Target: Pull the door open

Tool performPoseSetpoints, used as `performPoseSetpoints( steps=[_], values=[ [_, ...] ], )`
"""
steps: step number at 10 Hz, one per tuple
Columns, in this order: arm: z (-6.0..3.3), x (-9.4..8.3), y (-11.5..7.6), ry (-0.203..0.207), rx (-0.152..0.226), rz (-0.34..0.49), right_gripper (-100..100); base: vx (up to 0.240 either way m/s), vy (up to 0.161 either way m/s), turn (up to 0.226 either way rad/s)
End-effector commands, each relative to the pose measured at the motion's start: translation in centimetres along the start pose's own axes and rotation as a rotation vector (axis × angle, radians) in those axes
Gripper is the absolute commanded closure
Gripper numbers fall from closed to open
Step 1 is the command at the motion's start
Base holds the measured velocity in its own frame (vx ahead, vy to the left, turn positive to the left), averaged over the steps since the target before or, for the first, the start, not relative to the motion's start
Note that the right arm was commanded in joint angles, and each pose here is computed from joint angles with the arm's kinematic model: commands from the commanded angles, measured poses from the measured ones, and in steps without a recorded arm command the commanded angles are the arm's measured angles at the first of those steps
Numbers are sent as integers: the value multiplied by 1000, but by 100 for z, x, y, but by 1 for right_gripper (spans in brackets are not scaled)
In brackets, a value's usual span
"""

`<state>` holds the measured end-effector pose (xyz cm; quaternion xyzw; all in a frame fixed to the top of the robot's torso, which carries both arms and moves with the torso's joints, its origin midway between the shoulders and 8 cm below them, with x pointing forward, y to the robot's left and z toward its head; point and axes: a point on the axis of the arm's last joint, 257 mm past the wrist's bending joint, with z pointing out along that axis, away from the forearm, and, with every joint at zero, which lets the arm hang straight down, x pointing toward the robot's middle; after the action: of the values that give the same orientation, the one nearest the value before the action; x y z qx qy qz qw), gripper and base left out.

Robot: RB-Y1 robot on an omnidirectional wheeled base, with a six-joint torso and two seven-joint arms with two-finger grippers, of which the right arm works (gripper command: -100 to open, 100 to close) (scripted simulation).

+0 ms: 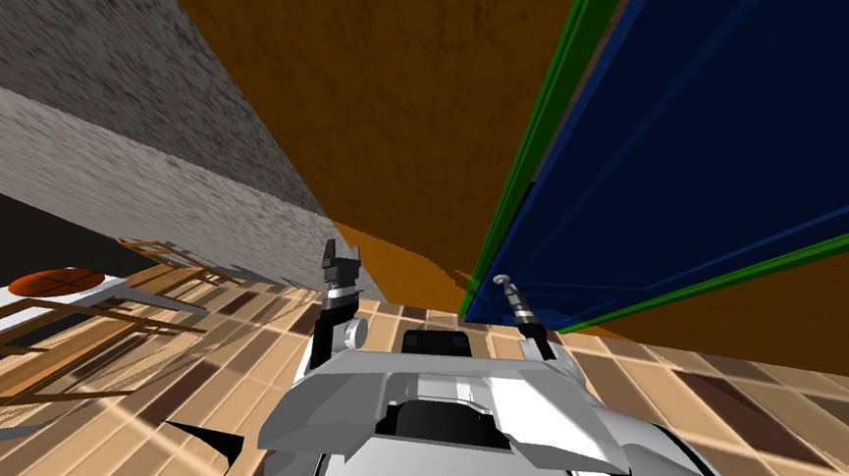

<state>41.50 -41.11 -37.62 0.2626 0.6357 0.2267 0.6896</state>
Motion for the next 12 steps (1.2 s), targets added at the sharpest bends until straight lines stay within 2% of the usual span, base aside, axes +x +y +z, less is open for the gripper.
performPoseSetpoints(
  steps=[1, 3, 6, 8, 11, 12],
  values=[
    [-13, 85, 41, 7, -1, 50, 100, -39, -25, 45],
    [6, 75, 43, -4, 5, 131, 100, -48, -26, 72],
    [15, 70, 44, -10, 8, 200, 100, -32, -22, 45],
    [33, 62, 45, -21, 13, 283, 100, -47, -24, 69],
    [42, 58, 45, -27, 15, 351, 100, -33, -18, 43],
    [50, 54, 45, -33, 17, 399, 100, -32, -24, 72]
  ],
)
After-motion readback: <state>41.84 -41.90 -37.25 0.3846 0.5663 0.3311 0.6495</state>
